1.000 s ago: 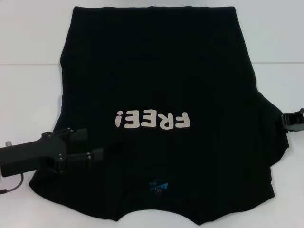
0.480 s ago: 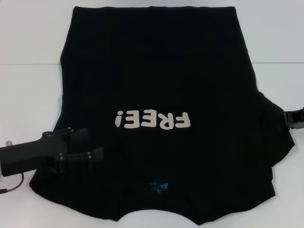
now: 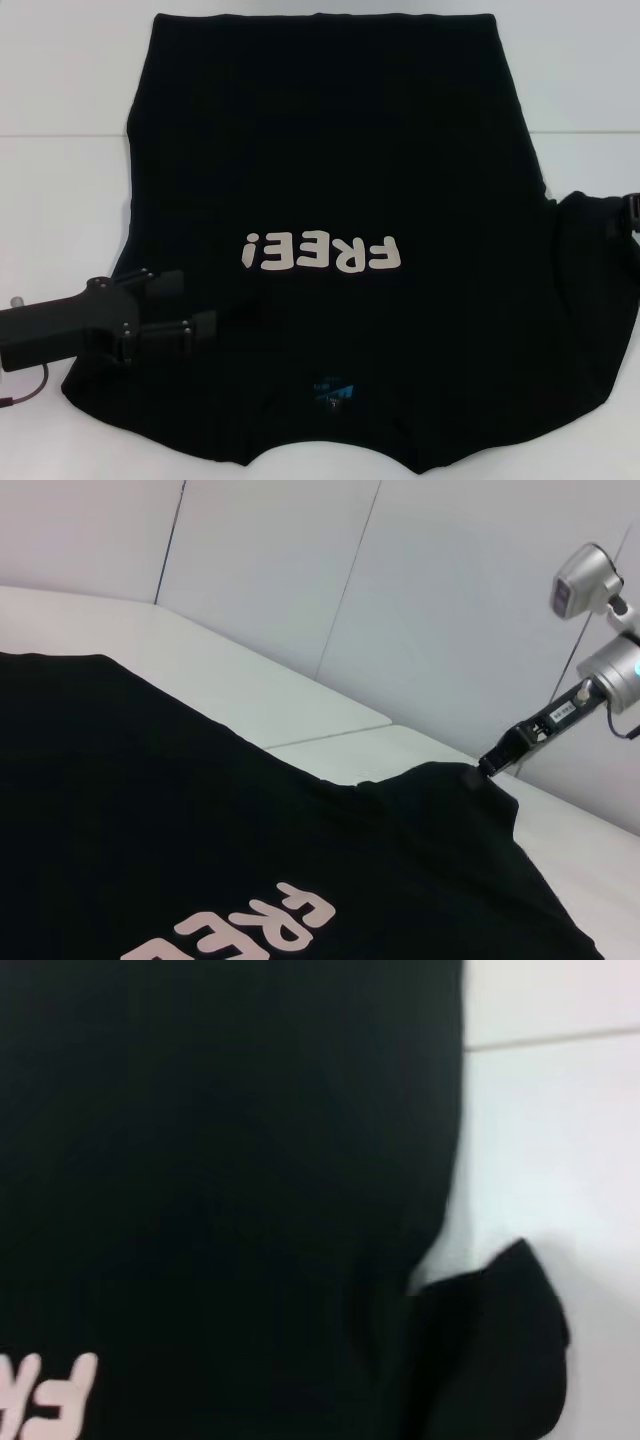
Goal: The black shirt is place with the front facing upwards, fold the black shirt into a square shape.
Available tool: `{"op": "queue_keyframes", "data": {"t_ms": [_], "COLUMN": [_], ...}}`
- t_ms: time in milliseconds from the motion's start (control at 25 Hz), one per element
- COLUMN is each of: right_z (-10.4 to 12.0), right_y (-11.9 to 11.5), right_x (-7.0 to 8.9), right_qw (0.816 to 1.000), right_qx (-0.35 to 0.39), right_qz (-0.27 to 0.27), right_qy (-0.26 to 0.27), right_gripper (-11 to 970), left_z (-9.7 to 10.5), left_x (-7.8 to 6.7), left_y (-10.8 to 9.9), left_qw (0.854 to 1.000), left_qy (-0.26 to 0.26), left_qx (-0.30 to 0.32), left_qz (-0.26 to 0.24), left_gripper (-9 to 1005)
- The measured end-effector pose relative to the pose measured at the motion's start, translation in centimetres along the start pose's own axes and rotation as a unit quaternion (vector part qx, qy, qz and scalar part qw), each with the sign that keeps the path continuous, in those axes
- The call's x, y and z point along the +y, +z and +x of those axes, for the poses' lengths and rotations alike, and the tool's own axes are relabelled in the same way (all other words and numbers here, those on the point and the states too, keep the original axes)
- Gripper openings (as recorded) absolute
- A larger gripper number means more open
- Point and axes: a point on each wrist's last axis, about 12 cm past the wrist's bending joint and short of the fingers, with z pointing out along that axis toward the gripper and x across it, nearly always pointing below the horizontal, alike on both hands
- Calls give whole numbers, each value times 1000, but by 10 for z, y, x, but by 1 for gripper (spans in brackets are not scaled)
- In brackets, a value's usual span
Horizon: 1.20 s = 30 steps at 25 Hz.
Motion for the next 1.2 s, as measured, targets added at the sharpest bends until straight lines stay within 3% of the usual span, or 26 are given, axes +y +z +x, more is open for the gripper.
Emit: {"op": "queue_keyframes", "data": {"t_ms": [200, 760, 960, 1120, 1200], "right_z": [-4, -22, -22, -17, -13], "right_y": [4, 27, 26, 21, 16], "right_x": [14, 92, 100, 101, 96], "right_qw": [999, 987, 986, 981, 975], "right_qx": [8, 47, 54, 42, 25], "right_qz": [-12, -41, -63, -140, -194], "right_qy": [-36, -146, -146, -125, -108], "right_gripper": [24, 24, 54, 164, 264], "left_z": [0, 0, 0, 0, 0], "left_x": [0, 0, 0, 0, 0], "left_y": [0, 0, -1, -1, -1], "left_qw": [1000, 1000, 1000, 1000, 1000], "left_qy": [-1, -1, -1, -2, -2], "left_qx": [1, 1, 0, -2, -3], "left_qz": [0, 0, 0, 0, 0], "left_gripper": [904, 904, 905, 905, 905]}}
